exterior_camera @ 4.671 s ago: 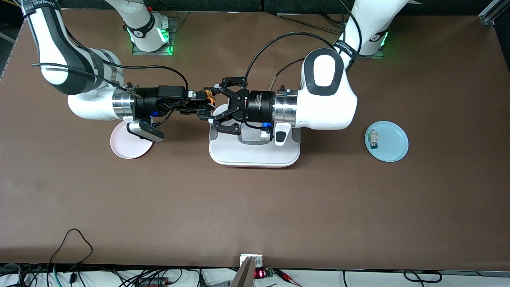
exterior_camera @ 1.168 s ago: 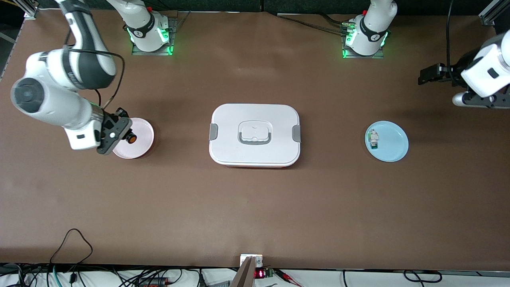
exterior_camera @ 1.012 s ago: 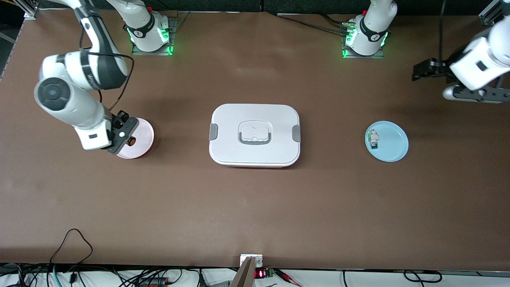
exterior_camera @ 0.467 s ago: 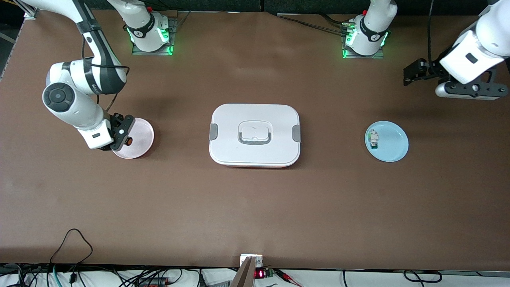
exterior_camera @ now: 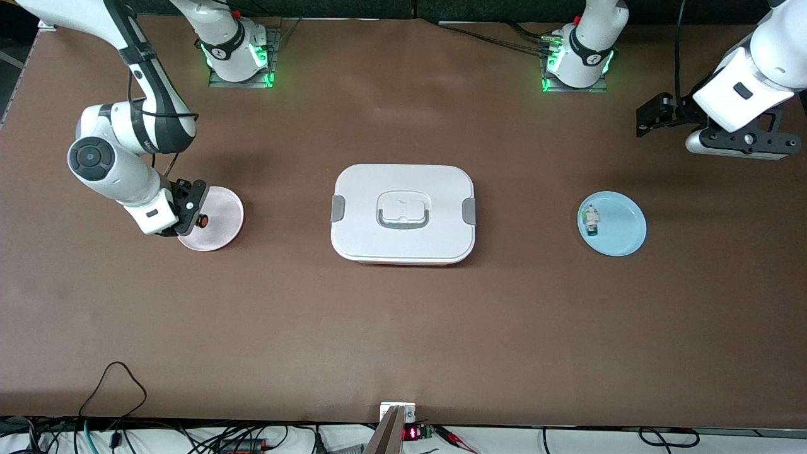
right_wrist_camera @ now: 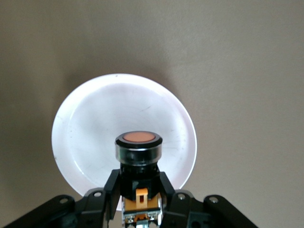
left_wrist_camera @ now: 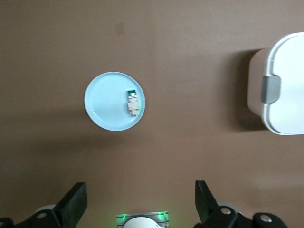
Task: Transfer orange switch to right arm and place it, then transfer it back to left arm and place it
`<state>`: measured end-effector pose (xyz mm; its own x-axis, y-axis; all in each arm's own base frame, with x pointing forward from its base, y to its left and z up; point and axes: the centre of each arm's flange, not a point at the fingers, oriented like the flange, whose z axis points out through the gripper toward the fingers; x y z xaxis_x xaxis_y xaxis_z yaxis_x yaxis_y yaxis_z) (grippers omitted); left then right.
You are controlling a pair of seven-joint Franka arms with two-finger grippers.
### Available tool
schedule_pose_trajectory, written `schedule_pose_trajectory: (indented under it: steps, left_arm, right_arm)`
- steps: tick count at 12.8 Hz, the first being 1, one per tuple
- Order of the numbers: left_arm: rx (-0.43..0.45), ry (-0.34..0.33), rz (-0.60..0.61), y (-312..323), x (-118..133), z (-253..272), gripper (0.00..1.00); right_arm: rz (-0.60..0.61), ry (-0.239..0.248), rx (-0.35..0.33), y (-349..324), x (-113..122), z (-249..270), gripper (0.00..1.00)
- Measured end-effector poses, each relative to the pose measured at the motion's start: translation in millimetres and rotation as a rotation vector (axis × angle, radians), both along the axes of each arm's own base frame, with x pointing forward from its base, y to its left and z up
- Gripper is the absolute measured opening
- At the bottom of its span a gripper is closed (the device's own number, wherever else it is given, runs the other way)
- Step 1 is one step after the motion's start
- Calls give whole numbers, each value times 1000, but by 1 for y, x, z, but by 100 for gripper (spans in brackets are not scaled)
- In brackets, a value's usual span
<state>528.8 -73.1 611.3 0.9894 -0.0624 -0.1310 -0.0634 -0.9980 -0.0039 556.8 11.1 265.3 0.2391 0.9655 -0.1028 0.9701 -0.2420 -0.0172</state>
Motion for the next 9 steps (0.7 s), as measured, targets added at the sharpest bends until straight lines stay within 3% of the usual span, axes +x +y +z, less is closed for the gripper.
schedule_pose_trajectory:
  steps: [4, 9]
  left_arm:
    - [3, -50, -22, 0, 6, 4, 100]
    - [-5, -29, -106, 0, 6, -2, 100]
  right_arm:
    - [32, -10, 24, 1, -12, -33, 37]
    - [94, -14, 19, -1, -25, -62, 37]
